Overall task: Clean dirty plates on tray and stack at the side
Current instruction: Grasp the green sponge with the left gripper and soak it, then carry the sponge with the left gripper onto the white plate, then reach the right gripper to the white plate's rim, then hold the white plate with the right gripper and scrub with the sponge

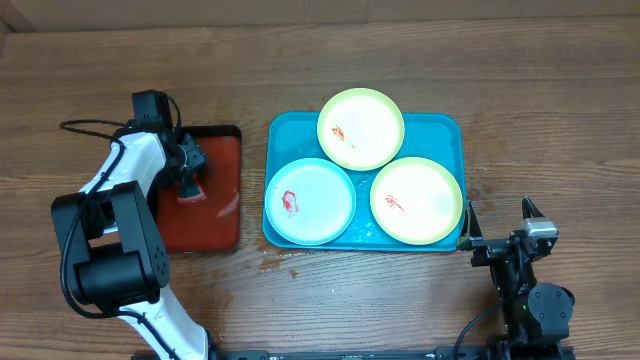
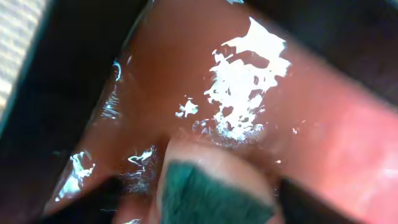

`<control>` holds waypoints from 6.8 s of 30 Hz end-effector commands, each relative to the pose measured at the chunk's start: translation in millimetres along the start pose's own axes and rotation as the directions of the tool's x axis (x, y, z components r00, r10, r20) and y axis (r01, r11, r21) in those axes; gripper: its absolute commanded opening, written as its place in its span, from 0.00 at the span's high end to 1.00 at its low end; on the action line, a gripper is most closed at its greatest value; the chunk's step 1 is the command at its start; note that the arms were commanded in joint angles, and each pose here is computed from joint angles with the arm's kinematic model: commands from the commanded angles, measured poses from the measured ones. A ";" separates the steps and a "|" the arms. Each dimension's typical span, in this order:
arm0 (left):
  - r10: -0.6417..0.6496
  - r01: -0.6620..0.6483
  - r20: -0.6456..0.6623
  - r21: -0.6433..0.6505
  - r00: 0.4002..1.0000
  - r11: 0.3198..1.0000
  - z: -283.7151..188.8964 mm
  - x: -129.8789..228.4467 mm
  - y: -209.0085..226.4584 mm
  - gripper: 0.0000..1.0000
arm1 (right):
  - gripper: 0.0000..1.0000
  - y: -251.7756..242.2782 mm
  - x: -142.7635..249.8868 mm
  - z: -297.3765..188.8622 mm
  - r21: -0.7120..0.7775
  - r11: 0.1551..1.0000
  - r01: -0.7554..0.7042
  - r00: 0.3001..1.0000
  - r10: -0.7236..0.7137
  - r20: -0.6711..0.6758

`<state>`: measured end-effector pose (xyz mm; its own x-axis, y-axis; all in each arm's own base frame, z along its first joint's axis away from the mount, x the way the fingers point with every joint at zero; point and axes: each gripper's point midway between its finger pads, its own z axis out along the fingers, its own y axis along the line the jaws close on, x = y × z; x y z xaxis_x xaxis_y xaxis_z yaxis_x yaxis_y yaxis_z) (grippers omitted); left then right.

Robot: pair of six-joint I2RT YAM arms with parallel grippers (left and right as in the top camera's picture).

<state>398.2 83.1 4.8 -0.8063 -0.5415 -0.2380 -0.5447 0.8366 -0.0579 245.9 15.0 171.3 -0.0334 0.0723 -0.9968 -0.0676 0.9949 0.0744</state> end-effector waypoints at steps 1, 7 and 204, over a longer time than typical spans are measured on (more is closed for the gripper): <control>0.005 -0.006 -0.061 -0.017 0.998 1.000 2.1 12.8 2.6 0.00 | 0.00 -0.3 1.5 0.1 0.003 1.000 0.001 1.000 -0.001 0.005; 0.005 -0.014 -0.166 -0.052 0.986 0.999 -1.2 38.2 12.0 0.23 | 0.00 -0.3 1.5 0.1 0.003 1.000 0.001 1.000 -0.001 0.005; 0.435 -0.436 0.081 0.323 0.897 0.840 -84.7 182.5 -193.3 0.96 | 0.48 183.9 114.4 130.6 -0.337 0.881 -0.333 0.380 -0.202 -0.903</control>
<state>333.3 -179.4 50.5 -0.9449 -0.1029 -0.3109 -0.0258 0.9698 -0.2425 358.0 204.1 66.2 -0.9096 -0.2122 -0.3571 -0.3549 0.8438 0.4026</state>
